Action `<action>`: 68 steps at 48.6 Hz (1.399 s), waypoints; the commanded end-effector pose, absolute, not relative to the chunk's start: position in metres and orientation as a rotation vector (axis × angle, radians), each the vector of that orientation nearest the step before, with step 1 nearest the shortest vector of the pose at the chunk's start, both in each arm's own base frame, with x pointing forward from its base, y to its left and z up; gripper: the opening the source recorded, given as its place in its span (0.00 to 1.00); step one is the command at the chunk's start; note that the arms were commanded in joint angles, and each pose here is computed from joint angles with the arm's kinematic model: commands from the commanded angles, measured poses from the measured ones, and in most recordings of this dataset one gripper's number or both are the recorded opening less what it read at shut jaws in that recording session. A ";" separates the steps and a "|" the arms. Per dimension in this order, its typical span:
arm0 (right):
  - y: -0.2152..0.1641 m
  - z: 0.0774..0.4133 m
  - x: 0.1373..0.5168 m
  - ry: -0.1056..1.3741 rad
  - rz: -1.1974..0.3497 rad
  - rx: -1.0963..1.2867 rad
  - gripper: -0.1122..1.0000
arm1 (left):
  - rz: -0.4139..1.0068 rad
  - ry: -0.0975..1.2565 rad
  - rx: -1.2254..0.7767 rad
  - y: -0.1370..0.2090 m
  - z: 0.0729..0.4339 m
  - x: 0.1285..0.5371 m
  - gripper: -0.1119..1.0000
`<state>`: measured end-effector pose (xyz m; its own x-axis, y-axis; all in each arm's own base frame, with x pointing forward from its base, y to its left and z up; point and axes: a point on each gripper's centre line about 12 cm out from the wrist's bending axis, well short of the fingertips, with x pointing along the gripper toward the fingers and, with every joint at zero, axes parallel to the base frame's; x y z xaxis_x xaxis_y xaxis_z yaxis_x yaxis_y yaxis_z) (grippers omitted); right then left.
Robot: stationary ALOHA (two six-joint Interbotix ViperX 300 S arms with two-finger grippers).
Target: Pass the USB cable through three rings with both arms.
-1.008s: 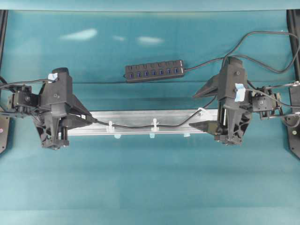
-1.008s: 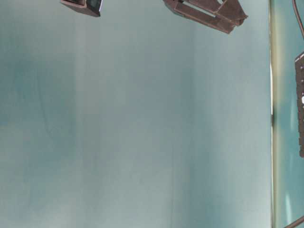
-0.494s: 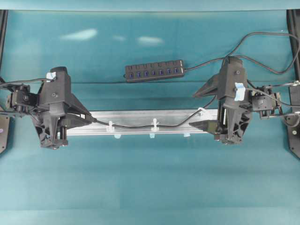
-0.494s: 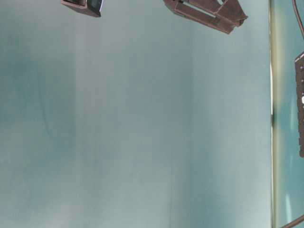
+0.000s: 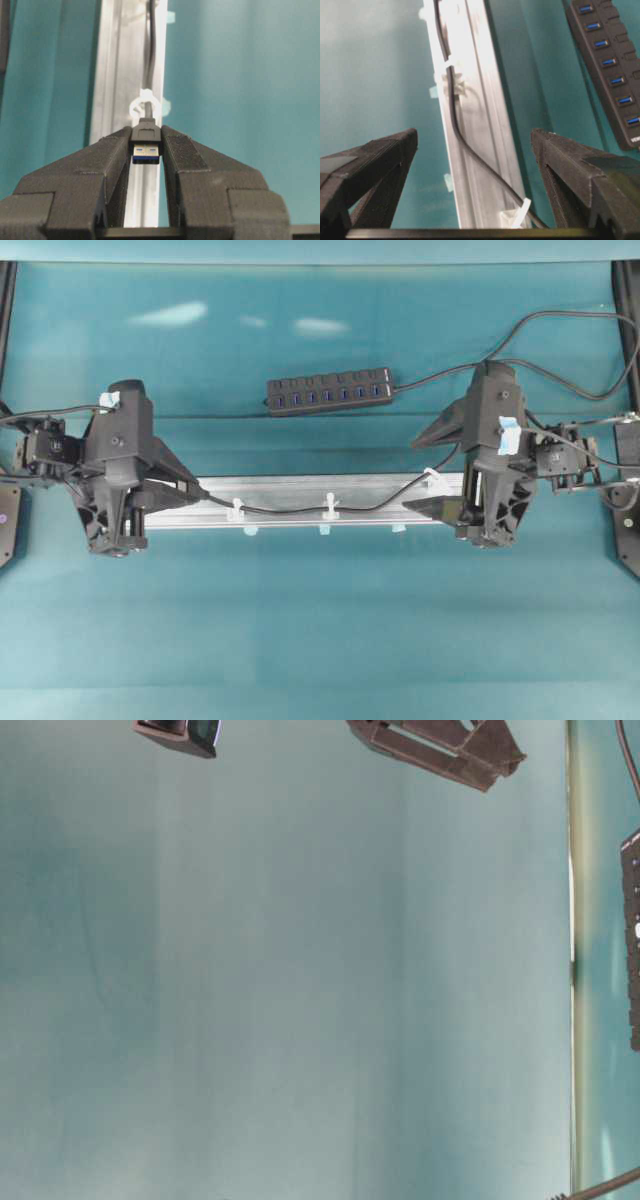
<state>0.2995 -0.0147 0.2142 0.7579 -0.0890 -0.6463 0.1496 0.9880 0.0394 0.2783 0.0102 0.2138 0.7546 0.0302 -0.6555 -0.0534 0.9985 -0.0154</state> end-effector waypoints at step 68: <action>-0.009 0.255 0.257 0.416 -0.073 0.118 0.87 | -0.006 0.685 0.114 0.010 0.223 0.282 0.29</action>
<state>0.2572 -0.0086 0.2480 0.9002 -0.0477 -0.4328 0.0928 0.9922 0.0837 0.2786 0.0103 0.2143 0.7556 0.0303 -0.6543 0.0440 0.9943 0.0969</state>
